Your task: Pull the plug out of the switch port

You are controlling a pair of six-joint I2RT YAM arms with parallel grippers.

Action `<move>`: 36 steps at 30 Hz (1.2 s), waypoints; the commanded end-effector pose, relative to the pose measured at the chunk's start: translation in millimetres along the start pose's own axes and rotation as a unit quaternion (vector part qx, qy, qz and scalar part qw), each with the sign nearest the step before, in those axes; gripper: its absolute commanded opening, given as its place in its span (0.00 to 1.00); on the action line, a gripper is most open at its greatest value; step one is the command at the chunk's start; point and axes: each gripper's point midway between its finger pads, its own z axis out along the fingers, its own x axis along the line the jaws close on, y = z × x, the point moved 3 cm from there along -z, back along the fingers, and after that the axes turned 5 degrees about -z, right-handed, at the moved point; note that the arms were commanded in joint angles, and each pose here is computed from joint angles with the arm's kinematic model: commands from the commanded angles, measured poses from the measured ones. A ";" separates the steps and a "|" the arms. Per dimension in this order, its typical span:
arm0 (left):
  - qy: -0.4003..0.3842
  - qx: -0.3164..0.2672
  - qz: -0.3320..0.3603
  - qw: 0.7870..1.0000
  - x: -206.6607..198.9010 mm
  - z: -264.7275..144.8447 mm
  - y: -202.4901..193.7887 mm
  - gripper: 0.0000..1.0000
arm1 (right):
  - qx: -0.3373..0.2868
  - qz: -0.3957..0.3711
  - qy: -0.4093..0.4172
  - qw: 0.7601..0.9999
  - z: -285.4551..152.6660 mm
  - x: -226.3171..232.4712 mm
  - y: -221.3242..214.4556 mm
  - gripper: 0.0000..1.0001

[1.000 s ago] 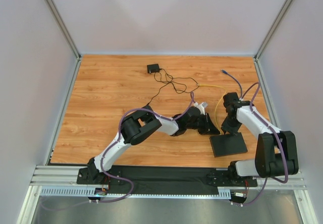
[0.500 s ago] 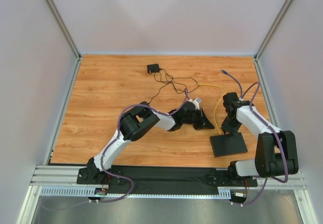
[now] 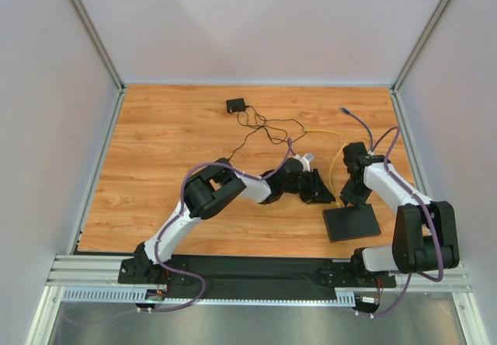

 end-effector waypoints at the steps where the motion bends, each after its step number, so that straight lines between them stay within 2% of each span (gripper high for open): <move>1: 0.009 0.018 -0.013 1.000 -7.1 -1.5 -16.4 0.39 | 0.044 -0.006 -0.014 0.999 17.3 -4.5 -22.7 0.30; 8: 0.039 0.017 -0.031 0.999 3.2 7.3 -22.9 0.38 | 0.045 -0.003 -0.006 0.999 15.1 -1.4 -21.1 0.30; 15: 0.036 0.011 -0.059 0.998 6.7 16.6 -19.2 0.40 | 0.042 -0.002 -0.003 0.999 13.3 0.0 -18.8 0.30; 18: 0.041 0.014 -0.066 0.997 11.0 19.8 -18.7 0.36 | 0.044 -0.002 -0.004 0.999 13.6 -0.3 -19.8 0.30; 19: 0.045 0.013 -0.071 0.996 15.2 20.9 -19.7 0.32 | 0.044 -0.002 -0.004 0.999 13.6 -0.3 -19.8 0.30; 21: 0.050 0.013 -0.076 0.996 18.2 21.2 -19.9 0.32 | 0.045 -0.002 -0.003 0.999 13.5 0.1 -20.1 0.30; 23: 0.071 0.020 -0.075 0.994 24.0 20.5 -22.2 0.33 | 0.046 -0.005 -0.002 0.999 13.4 -0.2 -20.5 0.30; 31: 0.059 0.040 -0.060 0.996 18.9 23.7 -28.0 0.40 | 0.043 -0.008 -0.005 0.999 13.6 -0.3 -18.6 0.30; 36: 0.045 0.053 -0.097 0.993 32.0 28.2 -35.5 0.33 | 0.046 -0.007 -0.001 0.999 13.4 1.1 -18.3 0.30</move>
